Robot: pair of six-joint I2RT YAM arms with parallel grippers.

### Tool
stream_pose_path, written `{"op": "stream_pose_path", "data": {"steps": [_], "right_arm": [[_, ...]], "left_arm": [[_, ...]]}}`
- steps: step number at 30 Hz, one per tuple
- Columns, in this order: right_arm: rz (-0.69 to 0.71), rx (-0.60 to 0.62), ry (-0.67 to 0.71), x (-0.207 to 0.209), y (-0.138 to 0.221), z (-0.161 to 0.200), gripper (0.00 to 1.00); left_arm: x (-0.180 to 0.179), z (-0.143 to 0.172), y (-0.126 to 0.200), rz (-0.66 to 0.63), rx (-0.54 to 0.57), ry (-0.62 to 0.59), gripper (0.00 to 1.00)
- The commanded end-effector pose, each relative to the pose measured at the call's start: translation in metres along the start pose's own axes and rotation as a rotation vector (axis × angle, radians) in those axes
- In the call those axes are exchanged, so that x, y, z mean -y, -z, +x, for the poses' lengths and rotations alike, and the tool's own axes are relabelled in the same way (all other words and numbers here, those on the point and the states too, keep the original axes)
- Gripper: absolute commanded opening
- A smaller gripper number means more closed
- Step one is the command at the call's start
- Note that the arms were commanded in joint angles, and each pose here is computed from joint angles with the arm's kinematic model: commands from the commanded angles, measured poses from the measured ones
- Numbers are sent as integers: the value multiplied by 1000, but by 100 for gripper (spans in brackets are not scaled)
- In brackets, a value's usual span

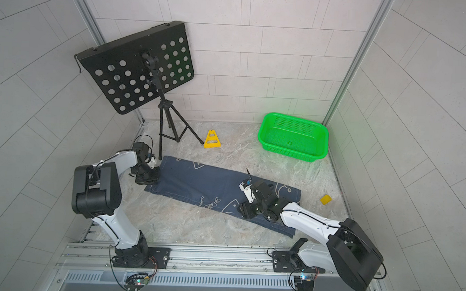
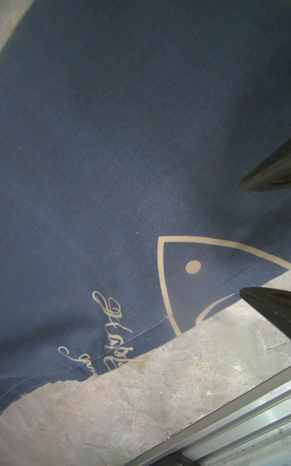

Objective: Roll up the pillowcase
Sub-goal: Adjust the pillowcase at the center of the board.

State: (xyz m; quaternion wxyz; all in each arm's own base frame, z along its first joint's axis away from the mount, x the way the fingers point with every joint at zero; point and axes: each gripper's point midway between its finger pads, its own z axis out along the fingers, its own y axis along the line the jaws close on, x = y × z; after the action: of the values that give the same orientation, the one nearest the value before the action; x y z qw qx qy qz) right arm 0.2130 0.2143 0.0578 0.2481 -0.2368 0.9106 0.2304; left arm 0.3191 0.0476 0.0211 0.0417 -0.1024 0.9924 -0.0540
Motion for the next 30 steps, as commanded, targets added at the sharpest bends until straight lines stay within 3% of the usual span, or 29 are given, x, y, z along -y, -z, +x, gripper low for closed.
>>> {"op": "stream_pose_path", "data": {"steps": [1, 8, 24, 30], "right_arm": [[6, -11, 1, 2, -2, 5, 64], [0, -10, 4, 0, -4, 3, 64], [-34, -46, -6, -3, -10, 13, 63], [-42, -40, -1, -6, -8, 10, 63]], "left_arm": [[-3, -3, 18, -23, 12, -16, 0], [-12, -9, 42, -92, 56, -35, 0], [-20, -46, 44, -156, 94, -54, 0], [-16, -53, 67, -167, 136, -64, 0]]}}
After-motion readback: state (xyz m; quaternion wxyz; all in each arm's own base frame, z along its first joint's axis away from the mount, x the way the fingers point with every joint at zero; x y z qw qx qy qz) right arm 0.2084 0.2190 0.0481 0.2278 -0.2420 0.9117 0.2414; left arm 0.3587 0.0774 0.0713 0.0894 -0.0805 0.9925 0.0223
